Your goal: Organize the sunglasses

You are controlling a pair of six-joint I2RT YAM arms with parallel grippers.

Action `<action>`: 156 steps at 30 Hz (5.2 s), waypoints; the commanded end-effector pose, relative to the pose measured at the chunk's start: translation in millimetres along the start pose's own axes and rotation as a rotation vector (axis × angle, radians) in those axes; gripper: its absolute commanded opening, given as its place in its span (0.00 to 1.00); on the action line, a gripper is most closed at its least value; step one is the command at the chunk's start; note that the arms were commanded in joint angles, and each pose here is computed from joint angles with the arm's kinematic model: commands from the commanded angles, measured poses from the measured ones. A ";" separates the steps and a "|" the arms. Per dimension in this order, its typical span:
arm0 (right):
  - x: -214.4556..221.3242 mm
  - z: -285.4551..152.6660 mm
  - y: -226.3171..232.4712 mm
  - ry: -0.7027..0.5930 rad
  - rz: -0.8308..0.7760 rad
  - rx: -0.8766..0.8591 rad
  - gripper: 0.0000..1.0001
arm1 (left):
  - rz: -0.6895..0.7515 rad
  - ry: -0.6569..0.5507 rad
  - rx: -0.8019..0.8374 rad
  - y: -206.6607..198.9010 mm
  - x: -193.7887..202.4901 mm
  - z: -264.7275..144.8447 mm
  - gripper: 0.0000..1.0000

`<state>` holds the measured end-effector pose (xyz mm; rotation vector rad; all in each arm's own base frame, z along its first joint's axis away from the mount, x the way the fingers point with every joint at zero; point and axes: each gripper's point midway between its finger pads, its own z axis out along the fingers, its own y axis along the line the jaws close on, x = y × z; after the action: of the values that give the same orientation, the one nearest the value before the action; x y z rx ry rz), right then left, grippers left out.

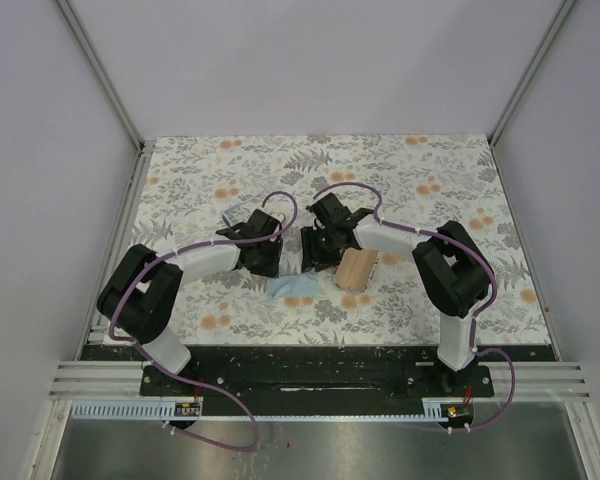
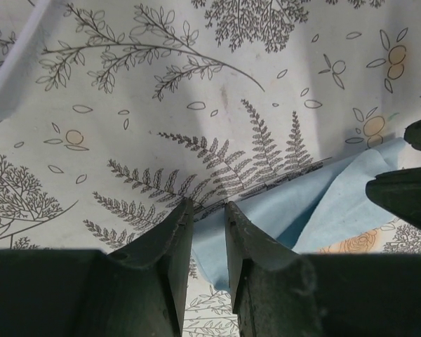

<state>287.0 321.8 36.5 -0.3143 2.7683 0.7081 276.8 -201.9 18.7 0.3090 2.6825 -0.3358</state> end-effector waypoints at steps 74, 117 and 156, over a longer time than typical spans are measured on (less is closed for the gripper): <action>-15.7 -31.6 0.2 -0.075 0.041 0.010 0.59 | 0.138 -0.114 -0.032 -44.9 4.7 -35.3 0.47; -18.2 -31.1 -0.3 -0.068 0.030 0.022 0.59 | 0.220 0.026 0.091 -62.8 30.2 -58.6 0.00; -16.0 -25.0 6.0 -0.173 -0.367 -0.091 0.62 | 0.096 -0.113 -0.075 -28.5 -36.8 -38.7 0.00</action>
<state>283.7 303.0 43.8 -0.5927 2.5915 0.7158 265.6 -212.6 57.2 0.3842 2.6317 -0.1942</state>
